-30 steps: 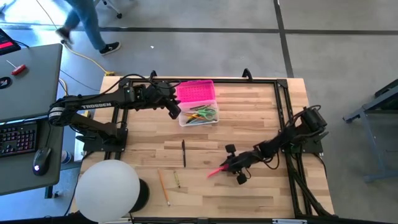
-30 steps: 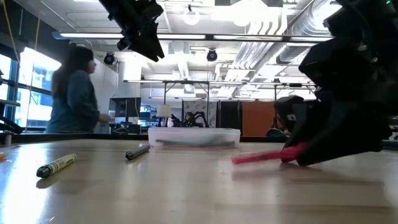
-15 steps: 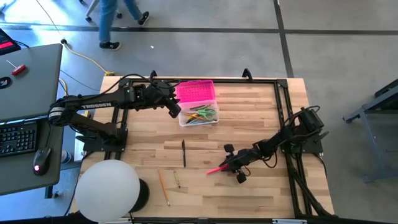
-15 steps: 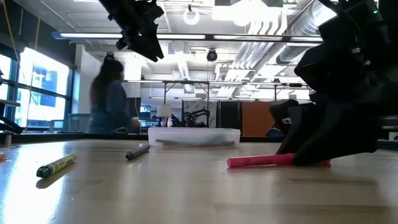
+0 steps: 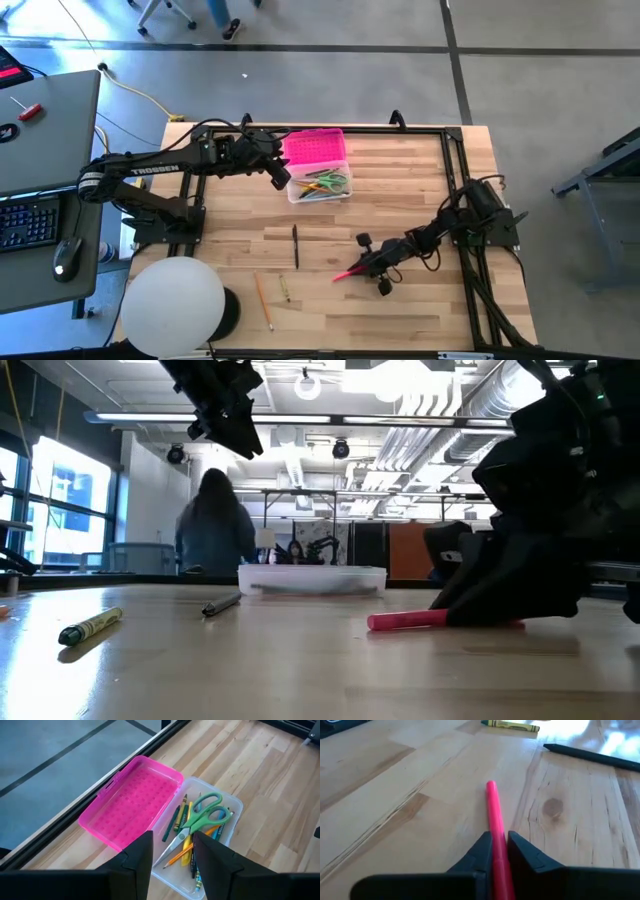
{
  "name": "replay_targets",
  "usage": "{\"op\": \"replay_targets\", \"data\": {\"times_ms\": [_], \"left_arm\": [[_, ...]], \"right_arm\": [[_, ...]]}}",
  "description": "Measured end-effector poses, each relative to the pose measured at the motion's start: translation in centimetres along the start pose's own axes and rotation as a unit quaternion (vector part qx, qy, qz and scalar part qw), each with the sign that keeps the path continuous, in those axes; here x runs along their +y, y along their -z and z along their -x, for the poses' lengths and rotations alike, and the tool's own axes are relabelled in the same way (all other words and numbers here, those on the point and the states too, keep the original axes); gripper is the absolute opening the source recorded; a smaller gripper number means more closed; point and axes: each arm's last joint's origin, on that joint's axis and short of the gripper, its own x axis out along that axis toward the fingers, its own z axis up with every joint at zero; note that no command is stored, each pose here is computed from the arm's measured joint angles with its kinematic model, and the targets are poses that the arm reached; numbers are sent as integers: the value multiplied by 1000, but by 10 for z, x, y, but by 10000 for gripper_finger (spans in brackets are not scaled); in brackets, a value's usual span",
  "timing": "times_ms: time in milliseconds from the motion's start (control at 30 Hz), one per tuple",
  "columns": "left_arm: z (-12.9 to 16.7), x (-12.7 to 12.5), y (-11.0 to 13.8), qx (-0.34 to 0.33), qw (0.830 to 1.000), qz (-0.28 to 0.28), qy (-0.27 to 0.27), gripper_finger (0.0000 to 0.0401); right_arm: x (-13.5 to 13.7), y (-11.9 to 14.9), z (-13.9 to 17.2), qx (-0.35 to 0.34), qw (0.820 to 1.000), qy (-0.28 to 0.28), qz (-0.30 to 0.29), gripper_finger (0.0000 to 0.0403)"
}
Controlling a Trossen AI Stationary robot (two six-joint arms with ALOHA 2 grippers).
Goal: Pick & place school supplies into a supply box
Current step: Put the pink pen into the pink supply box
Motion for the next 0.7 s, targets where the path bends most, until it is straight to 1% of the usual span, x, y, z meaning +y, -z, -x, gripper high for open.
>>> {"op": "replay_targets", "data": {"times_ms": [33, 133, 167, 233, 367, 433, 467, 500, 533, 633, 667, 700], "left_arm": [[0, 0, 0, 0, 1000, 0, 0, 175], [0, 0, 0, 0, 1000, 0, 0, 175], [0, 0, 0, 0, 1000, 0, 0, 175], [0, 0, 0, 0, 1000, 0, 0, 175], [0, 0, 0, -2, 1000, 1, 4, 175], [0, -1, -1, -4, 1000, 2, 5, 175], [0, -1, -1, -3, 1000, 1, 5, 175], [0, -1, -1, -4, 1000, 1, 5, 175], [0, -1, -1, -7, 1000, 2, 5, 175], [0, -1, -3, -16, 1000, -1, 7, 175], [0, -2, -4, -22, 1000, -3, 9, 175], [0, -2, -5, -27, 1000, -4, 10, 175]], "right_arm": [[-1, -4, 1, -16, 1000, 0, 1, 31], [-7, -20, 3, -75, 996, 9, 47, 24], [-10, -26, 5, -89, 993, 29, 71, 19], [-24, -45, 10, -125, 984, 84, 98, 19], [-56, -75, 27, -162, 960, 189, 125, 19], [-78, -88, 38, -168, 948, 236, 133, 24], [-91, -94, 43, -161, 944, 255, 135, 28], [-104, -96, 46, -140, 944, 267, 133, 30], [-117, -95, 47, -101, 950, 267, 127, 31], [-153, -96, 42, -9, 968, 241, 61, 26], [-162, -94, 39, 25, 972, 230, 44, 23], [-172, -97, 36, 44, 972, 229, 36, 20]]}}
